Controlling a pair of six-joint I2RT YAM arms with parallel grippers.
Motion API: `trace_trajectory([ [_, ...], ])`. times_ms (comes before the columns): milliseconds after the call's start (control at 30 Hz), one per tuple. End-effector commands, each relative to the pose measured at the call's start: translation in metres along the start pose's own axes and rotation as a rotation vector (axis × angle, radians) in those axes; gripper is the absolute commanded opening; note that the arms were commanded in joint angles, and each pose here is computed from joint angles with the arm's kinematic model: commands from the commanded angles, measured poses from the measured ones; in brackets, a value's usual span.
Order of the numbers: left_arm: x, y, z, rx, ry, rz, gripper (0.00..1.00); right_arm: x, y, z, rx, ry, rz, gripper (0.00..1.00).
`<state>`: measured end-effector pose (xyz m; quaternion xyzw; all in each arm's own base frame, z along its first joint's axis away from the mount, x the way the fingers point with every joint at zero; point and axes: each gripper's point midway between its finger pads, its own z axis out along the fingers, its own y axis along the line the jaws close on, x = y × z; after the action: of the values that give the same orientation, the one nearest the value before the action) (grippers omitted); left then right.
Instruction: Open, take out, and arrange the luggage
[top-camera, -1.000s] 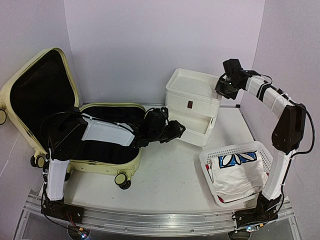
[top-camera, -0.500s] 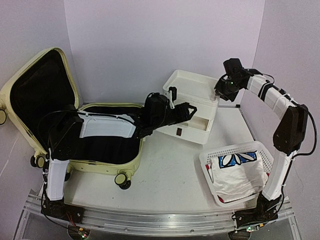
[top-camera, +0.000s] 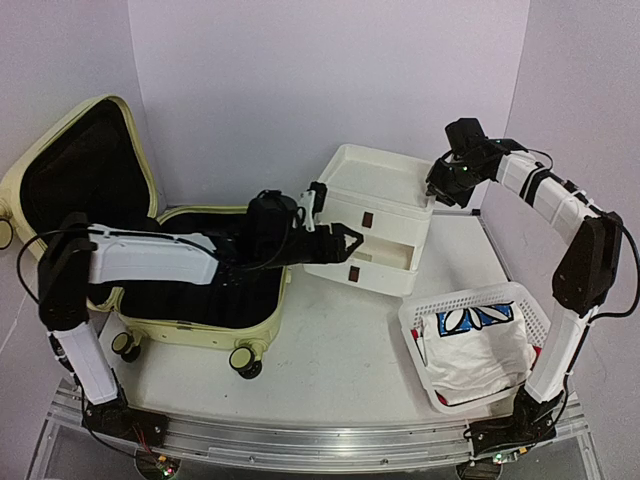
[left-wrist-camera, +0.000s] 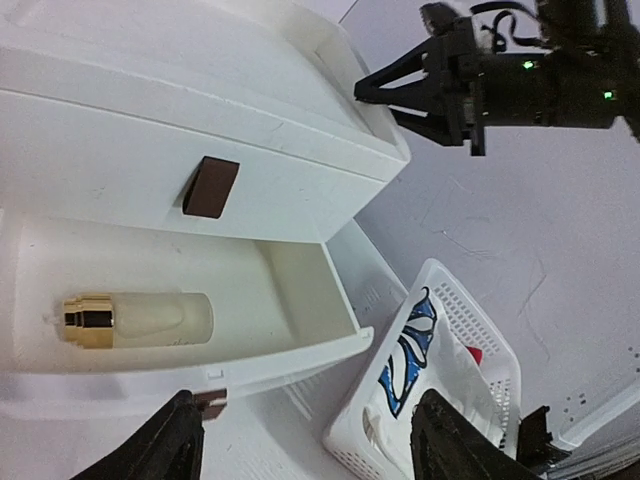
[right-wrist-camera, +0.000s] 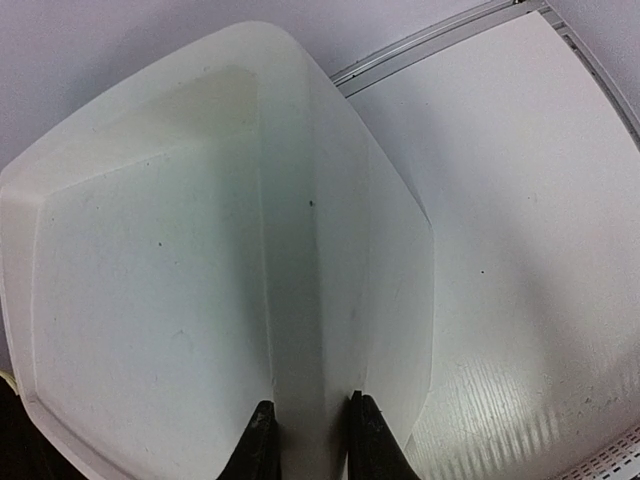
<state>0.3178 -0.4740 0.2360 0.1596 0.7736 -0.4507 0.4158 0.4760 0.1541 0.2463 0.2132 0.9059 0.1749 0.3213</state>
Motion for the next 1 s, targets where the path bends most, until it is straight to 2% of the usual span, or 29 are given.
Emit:
trace_trajectory([
  [0, -0.024, -0.023, -0.056, 0.044, -0.055, -0.113, 0.63, 0.014, 0.034, -0.024, -0.155, 0.071, 0.060, 0.00],
  [133, 0.012, -0.016, -0.047, 0.048, 0.041, -0.230, 0.28, 0.015, 0.040, -0.019, -0.188, 0.080, 0.093, 0.00],
  [300, 0.025, 0.005, -0.023, -0.026, 0.046, -0.245, 0.11, 0.018, 0.043, -0.017, -0.207, 0.099, 0.125, 0.00],
  [500, 0.037, 0.030, 0.006, -0.091, 0.053, -0.284, 0.10, 0.020, 0.045, -0.018, -0.216, 0.114, 0.144, 0.00],
  [633, 0.031, 0.038, 0.020, -0.100, 0.038, -0.277, 0.10, 0.023, 0.045, -0.016, -0.219, 0.128, 0.150, 0.00],
  [833, 0.000, 0.047, 0.046, -0.103, -0.029, -0.224, 0.17, 0.029, 0.046, -0.010, -0.233, 0.156, 0.178, 0.00],
  [967, -0.005, 0.067, 0.071, -0.122, -0.046, -0.202, 0.23, 0.031, 0.051, -0.008, -0.257, 0.175, 0.214, 0.00],
])
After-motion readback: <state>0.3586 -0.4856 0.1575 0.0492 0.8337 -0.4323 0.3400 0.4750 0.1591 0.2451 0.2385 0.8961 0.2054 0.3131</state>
